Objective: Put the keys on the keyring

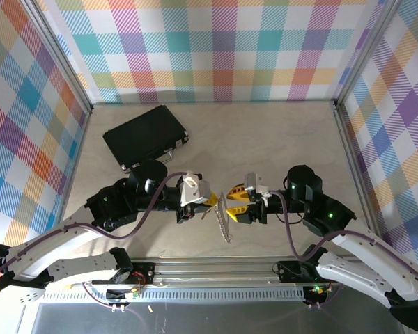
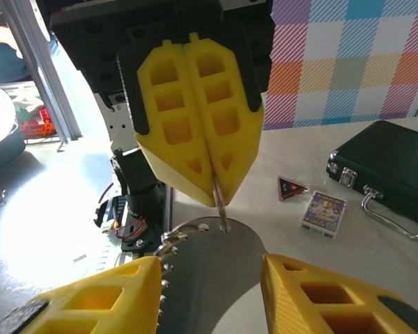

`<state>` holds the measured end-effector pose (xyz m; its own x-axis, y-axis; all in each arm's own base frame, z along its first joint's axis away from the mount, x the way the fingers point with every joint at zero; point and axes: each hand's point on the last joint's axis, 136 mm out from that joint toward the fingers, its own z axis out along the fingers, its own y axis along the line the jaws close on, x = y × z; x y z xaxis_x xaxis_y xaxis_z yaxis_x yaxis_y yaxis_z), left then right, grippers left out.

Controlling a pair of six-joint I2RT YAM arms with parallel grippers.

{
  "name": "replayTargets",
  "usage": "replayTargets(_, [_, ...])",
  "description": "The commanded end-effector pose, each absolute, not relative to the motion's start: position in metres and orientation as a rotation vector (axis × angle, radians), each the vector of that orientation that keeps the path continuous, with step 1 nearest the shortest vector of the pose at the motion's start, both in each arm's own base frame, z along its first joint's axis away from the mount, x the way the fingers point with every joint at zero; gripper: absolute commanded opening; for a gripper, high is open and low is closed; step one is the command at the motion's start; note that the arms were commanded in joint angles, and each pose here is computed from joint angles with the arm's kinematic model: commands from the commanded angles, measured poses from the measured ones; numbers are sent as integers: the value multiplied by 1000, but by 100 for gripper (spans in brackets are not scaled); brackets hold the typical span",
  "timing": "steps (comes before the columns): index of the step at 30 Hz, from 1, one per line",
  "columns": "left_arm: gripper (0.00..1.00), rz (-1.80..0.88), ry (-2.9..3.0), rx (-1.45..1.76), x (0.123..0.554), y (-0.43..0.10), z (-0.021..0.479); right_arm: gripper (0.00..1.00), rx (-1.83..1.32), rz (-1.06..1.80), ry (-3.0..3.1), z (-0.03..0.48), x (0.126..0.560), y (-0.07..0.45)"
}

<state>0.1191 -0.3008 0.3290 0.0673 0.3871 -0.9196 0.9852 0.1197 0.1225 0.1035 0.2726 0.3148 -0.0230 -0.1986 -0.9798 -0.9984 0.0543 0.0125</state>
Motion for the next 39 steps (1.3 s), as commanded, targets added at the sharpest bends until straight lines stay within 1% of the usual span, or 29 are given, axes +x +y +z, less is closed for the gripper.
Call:
replayTargets(1, [0, -789, 1489, 1442, 117, -297, 330, 42, -1324, 1021, 1336, 329, 103, 276])
replayTargets(3, [0, -782, 1500, 1443, 118, -296, 329, 42, -1337, 1009, 1337, 328, 103, 279])
replayTargets(7, [0, -753, 1524, 1451, 119, -294, 324, 33, -1343, 989, 1350, 325, 105, 285])
replayTargets(15, [0, -725, 1552, 1478, 117, -292, 317, 31, -1374, 946, 1405, 311, 112, 296])
replayTargets(19, [0, -720, 1549, 1484, 115, -292, 316, 27, -1390, 942, 1410, 308, 111, 299])
replayTargets(27, [0, -703, 1556, 1497, 114, -293, 313, 14, -1408, 943, 1404, 306, 108, 302])
replayTargets(31, [0, -703, 1551, 1495, 113, -293, 313, 2, -1412, 936, 1406, 304, 107, 303])
replayTargets(32, [0, -707, 1546, 1490, 113, -294, 314, 0, -1406, 931, 1405, 305, 108, 303])
replayTargets(34, [0, -724, 1537, 1474, 112, -294, 316, 0, -1391, 925, 1400, 306, 109, 301])
replayTargets(35, [1, -740, 1526, 1455, 112, -295, 319, 0, -1377, 932, 1386, 309, 108, 300])
replayTargets(37, [16, -782, 1485, 1412, 108, -293, 328, 0, -1342, 970, 1349, 315, 104, 298])
replayTargets(39, [26, -843, 1419, 1356, 101, -289, 339, 0, -1307, 1022, 1303, 325, 97, 295])
